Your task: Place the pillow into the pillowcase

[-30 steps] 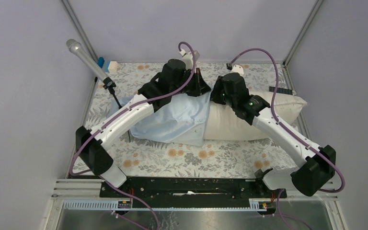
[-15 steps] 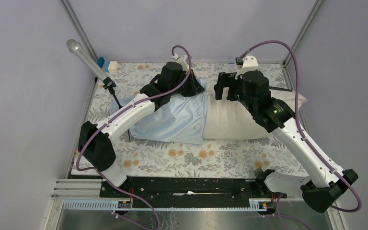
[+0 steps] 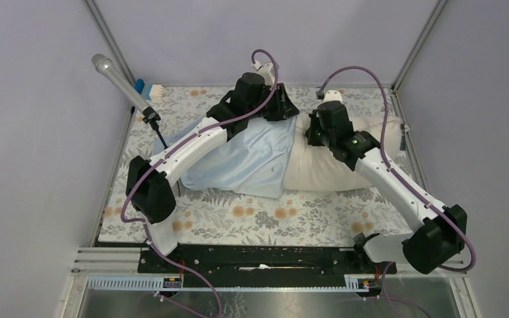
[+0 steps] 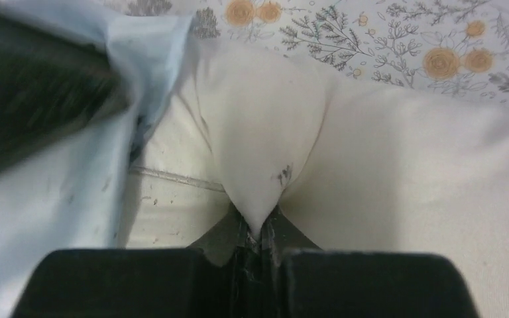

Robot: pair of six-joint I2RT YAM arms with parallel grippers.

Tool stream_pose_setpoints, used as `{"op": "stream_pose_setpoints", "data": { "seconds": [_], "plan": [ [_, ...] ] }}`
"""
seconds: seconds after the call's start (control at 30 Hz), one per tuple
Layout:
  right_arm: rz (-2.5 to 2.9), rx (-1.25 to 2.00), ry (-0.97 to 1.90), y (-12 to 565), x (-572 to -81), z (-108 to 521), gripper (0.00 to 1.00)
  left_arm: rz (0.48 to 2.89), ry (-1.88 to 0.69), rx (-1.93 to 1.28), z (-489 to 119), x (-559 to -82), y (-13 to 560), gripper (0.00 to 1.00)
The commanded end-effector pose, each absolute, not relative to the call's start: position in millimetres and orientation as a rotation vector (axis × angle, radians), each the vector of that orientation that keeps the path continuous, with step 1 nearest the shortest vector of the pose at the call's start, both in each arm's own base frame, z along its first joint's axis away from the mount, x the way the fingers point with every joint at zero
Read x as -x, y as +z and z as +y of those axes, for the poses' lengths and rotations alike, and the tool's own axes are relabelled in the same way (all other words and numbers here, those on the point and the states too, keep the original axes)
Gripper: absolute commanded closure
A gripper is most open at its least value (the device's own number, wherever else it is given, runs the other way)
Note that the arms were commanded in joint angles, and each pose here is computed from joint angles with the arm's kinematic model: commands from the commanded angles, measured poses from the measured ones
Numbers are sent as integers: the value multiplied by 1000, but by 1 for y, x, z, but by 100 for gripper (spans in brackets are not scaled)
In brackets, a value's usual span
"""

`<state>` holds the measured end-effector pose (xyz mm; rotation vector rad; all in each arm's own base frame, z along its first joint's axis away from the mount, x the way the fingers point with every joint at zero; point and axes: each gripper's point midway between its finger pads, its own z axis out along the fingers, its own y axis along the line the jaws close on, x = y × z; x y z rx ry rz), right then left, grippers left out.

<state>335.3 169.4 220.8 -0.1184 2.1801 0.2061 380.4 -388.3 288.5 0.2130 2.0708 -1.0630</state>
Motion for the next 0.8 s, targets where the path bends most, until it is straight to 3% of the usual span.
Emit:
{"op": "stream_pose_setpoints", "data": {
  "seconds": [0.0, 0.07, 0.17, 0.27, 0.5, 0.77],
  "plan": [
    [2373, -149, 308, 178, -342, 153, 100, 1895, -1132, -287, -402, -360, 358, 54],
    [2369, -214, 333, 178, -352, 149, 100, 1868, -1095, -286, -398, -346, 370, 39],
    [2358, -293, 397, 177, -362, 149, 100, 1850, -1029, -261, -381, -326, 379, 27],
    [2329, -316, 454, 183, -368, 154, 100, 1863, -895, -232, -361, -310, 375, 25],
    [2271, -328, 514, 200, -370, 159, 100, 1986, -517, -156, -322, -289, 306, 23],
    [2223, -317, 538, 222, -364, 157, 100, 2053, -417, -198, -352, -274, 261, 19]
  ]
}}
